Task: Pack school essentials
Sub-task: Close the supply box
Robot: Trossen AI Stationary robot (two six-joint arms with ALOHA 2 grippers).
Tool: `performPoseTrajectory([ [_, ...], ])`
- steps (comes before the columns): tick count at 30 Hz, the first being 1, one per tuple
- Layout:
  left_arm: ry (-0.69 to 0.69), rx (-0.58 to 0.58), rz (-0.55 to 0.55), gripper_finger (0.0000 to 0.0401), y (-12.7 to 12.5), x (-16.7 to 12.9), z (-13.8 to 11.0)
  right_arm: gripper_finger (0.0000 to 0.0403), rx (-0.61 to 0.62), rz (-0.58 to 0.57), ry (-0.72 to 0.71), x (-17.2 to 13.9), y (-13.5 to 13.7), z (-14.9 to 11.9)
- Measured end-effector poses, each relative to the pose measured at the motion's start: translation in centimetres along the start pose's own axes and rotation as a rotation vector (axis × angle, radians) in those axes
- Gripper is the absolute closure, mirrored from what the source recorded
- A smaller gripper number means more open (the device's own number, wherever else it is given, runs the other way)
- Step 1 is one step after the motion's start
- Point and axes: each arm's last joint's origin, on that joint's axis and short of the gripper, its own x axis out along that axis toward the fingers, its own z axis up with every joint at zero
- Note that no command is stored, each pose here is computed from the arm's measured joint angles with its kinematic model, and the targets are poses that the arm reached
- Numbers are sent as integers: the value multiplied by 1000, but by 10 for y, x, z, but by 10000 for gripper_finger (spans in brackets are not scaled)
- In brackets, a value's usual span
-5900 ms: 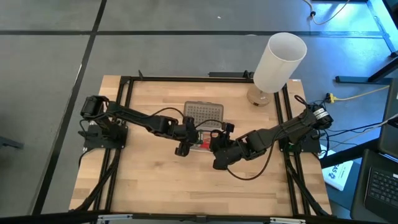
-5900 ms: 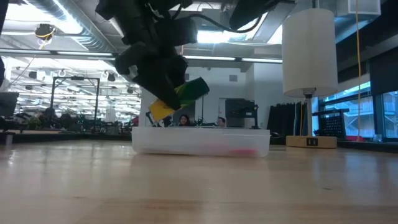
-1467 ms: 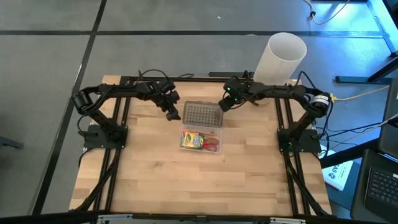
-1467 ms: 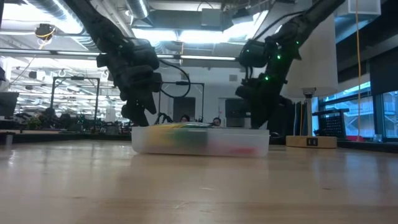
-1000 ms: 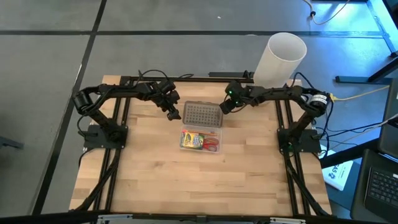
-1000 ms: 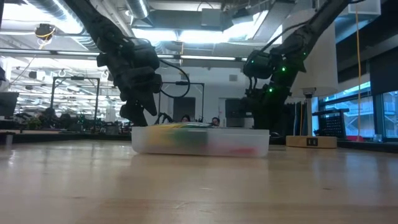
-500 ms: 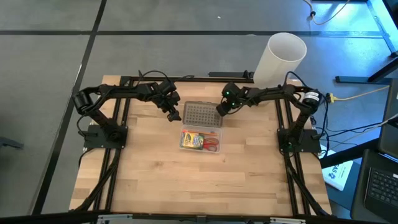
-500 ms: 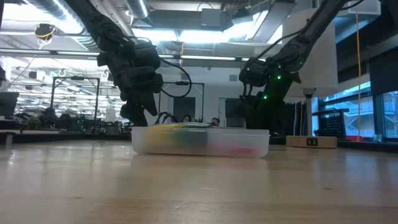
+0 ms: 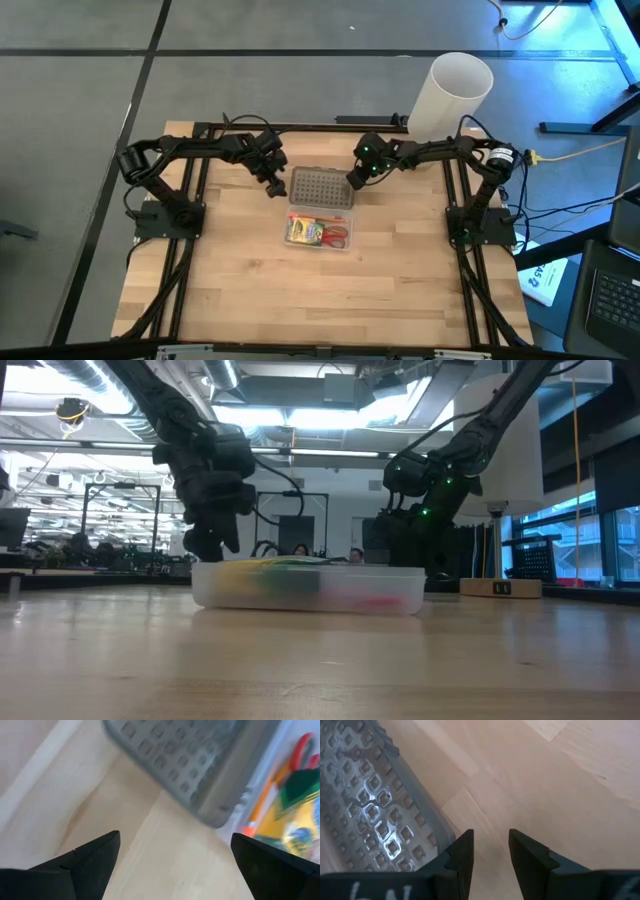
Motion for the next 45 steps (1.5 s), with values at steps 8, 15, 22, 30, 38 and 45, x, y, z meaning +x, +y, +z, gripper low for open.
performPoseTrajectory([
  [8, -6, 49, 93, 28, 1, 1, 0, 277, -3, 1, 3, 0, 0, 0],
  [15, -11, 115, 253, 28, -3, 8, 0, 277, 17, -2, 10, 0, 0, -1],
  [22, -43, 173, 311, 28, -11, 15, 3, 277, 21, -2, 11, 0, 0, -1],
  [30, -53, 208, 302, 28, -17, 17, 3, 277, -10, 62, 33, 0, 2, -2],
  [38, -56, 213, 297, 28, -19, 18, 3, 277, -38, 145, 49, -1, 4, -2],
  [45, -59, 212, 290, 28, -19, 18, 4, 277, -68, 231, 67, -1, 7, -2],
])
